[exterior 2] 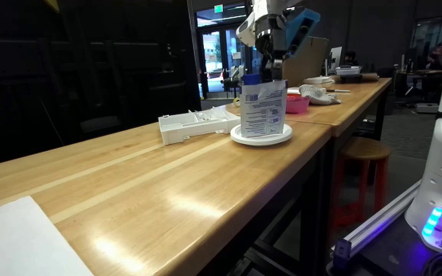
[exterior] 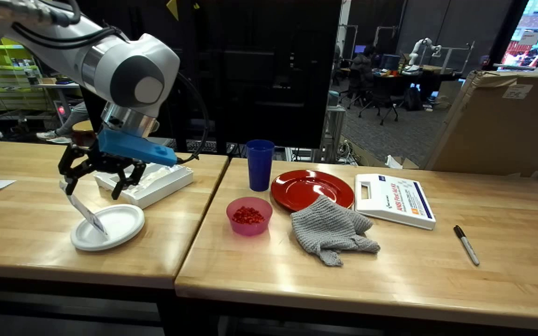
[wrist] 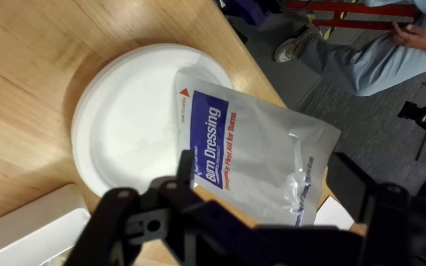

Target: Pick up the white packet and put it on the white paper plate

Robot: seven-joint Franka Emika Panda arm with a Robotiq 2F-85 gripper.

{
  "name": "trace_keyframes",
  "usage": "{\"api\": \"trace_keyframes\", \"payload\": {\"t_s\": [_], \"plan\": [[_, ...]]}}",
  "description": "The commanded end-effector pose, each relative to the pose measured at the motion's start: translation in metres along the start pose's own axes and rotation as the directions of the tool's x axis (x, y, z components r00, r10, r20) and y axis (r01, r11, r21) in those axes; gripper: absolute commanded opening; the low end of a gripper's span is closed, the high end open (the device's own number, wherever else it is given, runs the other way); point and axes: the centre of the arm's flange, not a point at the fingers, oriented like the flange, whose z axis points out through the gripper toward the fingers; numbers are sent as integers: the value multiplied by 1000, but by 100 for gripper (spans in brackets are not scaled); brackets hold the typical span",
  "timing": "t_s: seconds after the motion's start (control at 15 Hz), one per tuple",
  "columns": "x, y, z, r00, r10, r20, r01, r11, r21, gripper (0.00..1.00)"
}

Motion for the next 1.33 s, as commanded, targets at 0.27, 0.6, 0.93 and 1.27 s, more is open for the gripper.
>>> {"api": "trace_keyframes", "payload": {"t_s": [0.27,0.6,0.93,1.27], "plan": [[-6,-1,-12,998,-33,-50,29,998,-62,100],[-6,1,-13,998,-32,-48,28,996,-84,100],[-14,5,-17,999,37,38,-29,980,-198,100],[-27,-3,-46,993,98,60,-67,918,-392,100]]}}
